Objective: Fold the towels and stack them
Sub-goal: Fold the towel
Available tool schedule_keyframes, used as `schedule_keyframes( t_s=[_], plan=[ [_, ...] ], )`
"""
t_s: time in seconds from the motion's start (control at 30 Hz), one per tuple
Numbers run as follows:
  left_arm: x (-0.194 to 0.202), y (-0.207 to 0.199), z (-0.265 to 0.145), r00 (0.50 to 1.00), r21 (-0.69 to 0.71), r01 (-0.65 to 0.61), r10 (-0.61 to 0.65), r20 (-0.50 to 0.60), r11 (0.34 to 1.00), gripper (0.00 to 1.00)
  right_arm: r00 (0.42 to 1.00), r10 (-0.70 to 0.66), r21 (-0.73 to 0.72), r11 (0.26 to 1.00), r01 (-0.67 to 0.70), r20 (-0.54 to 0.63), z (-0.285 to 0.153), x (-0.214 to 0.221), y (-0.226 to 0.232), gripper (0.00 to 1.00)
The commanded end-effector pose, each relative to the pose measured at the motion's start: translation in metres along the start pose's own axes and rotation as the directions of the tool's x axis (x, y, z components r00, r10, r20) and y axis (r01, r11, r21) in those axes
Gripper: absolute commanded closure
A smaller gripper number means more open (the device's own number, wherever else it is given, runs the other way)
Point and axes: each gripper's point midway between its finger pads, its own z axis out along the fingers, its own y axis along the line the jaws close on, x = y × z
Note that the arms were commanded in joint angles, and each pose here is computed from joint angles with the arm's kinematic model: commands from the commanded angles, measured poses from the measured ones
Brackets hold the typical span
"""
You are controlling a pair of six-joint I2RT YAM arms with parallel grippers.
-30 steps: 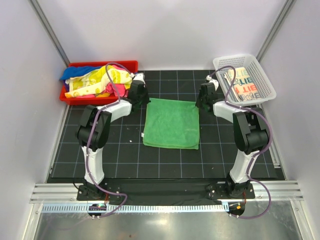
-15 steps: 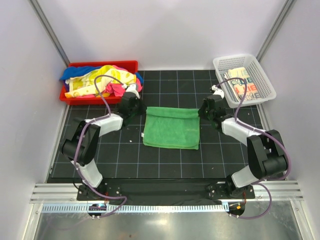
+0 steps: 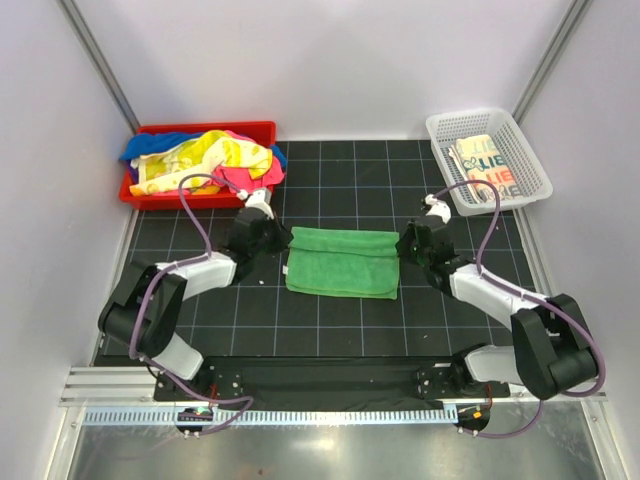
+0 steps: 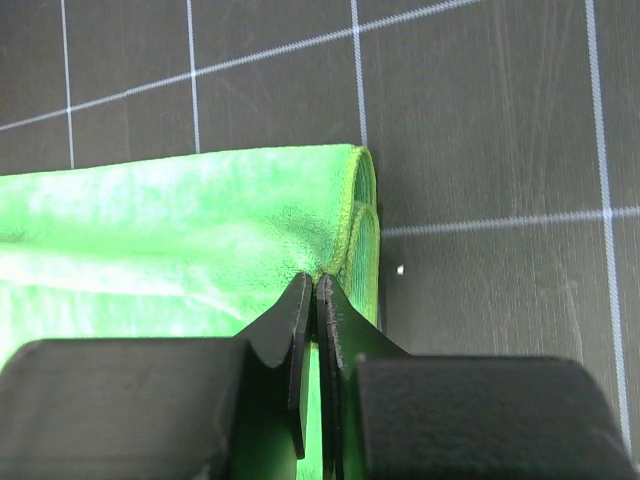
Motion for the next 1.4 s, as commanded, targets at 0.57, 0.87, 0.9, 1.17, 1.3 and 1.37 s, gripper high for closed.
schedule_keyframes(
  t_s=[0.57,0.87,0.9,1.17,1.3,1.37],
  plan=[
    [0.01,-0.011,-0.041,0.997,0.057,0.047,-0.05,0.051,0.997,1.0,0.999,0.051,-0.009,0.999,-0.05,0.02,-0.037,0.022,-0.006,0.99],
    [0.017,-0.004,-0.047,0.997,0.025,0.06,-0.061,0.038,0.998,1.0,0.999,0.038,-0.02,0.999,-0.038,0.007,-0.044,0.035,-0.002,0.99],
    [0.018,-0.005,-0.048,0.998,0.027,0.06,-0.061,0.033,0.998,1.0,0.999,0.041,-0.024,0.999,-0.041,0.01,-0.045,0.034,-0.001,0.99],
    [0.024,-0.004,-0.052,0.997,0.025,0.076,-0.076,0.015,0.997,1.0,0.999,0.044,-0.004,0.999,-0.044,-0.008,-0.053,0.044,-0.01,0.99],
    [0.03,-0.007,-0.053,0.996,0.045,0.084,-0.084,-0.01,0.995,1.0,0.999,0.052,-0.012,0.999,-0.052,-0.014,-0.056,0.045,-0.009,0.99],
    [0.032,-0.005,-0.053,0.996,0.039,0.087,-0.087,-0.013,0.995,1.0,0.998,0.057,-0.008,0.998,-0.057,-0.019,-0.056,0.047,-0.01,0.99]
  ],
)
